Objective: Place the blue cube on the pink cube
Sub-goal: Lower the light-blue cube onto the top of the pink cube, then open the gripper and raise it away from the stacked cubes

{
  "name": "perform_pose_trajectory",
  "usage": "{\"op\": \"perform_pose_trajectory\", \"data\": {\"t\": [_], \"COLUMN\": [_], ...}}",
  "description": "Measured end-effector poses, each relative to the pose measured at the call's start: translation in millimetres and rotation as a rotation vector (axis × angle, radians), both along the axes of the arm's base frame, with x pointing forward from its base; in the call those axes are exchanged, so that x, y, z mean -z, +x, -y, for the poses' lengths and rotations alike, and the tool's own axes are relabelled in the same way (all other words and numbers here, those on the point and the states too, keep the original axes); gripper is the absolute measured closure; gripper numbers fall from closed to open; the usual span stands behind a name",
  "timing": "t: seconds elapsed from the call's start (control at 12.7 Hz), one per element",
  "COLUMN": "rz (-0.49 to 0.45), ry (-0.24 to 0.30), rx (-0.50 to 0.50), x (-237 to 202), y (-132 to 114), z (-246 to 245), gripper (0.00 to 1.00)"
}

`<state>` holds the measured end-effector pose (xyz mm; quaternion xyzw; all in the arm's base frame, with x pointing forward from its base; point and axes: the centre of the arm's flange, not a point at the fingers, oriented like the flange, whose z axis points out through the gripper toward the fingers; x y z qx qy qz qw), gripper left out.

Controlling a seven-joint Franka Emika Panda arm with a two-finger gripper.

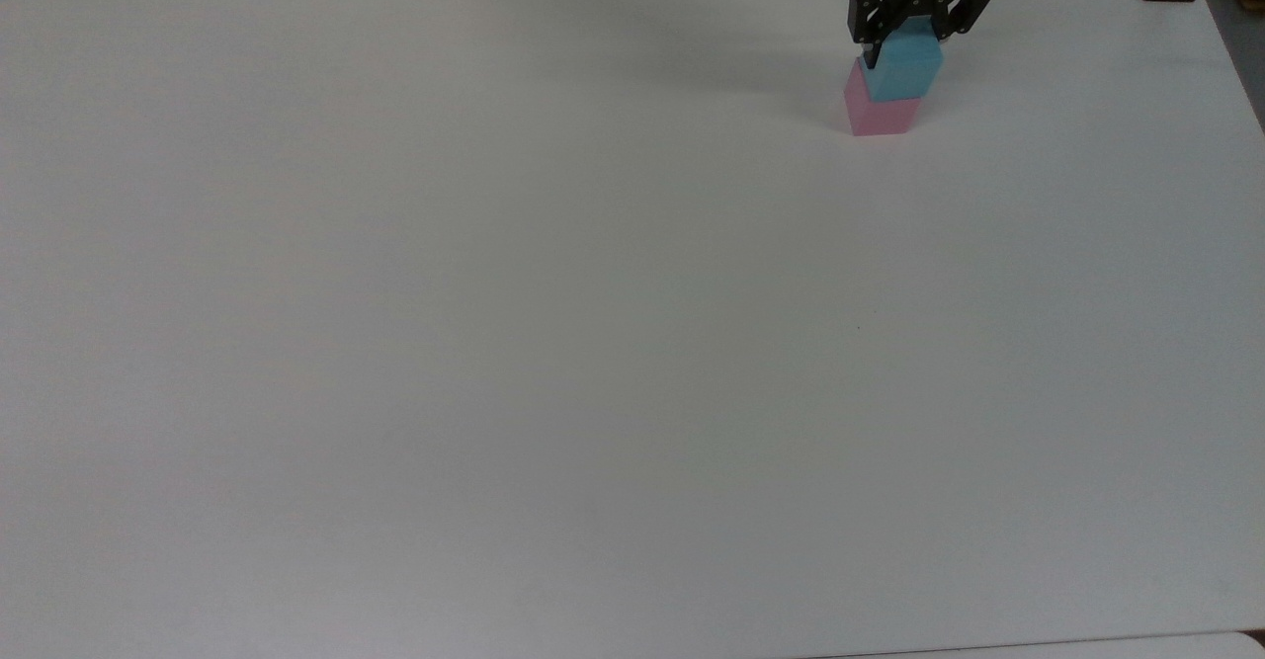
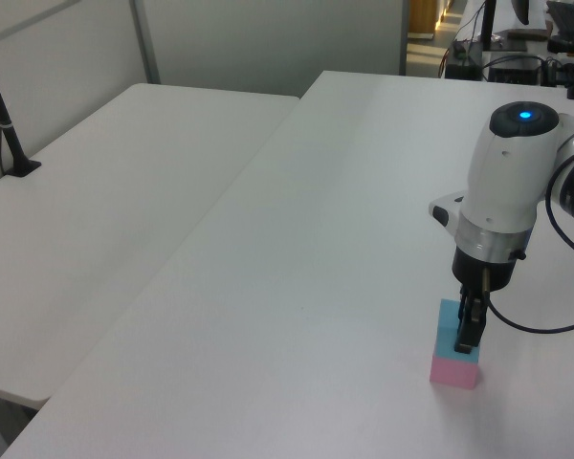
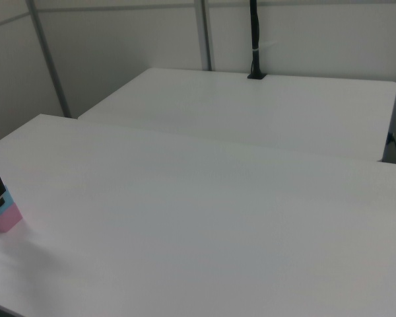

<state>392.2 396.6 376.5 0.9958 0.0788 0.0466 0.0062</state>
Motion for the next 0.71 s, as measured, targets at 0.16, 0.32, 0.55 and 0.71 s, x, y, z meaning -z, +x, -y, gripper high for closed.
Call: {"op": "perform_pose_trajectory", "data": {"t": [0.16,0.32,0.55,0.71], "rz": [0.001,0.001,0.018,0.021], "ry": [0.001,0.003,0.014,-0.017], "rx": [0.005,0.022,0.033,0.053], "x": [-0.3,-0.5,-18.3,-64.6], "y": [0.1,0.1,6.7,13.2], "z": [-0.2,-0.4,-1.1,3.2], "gripper": [0.35,0.12,0.0,0.0]}}
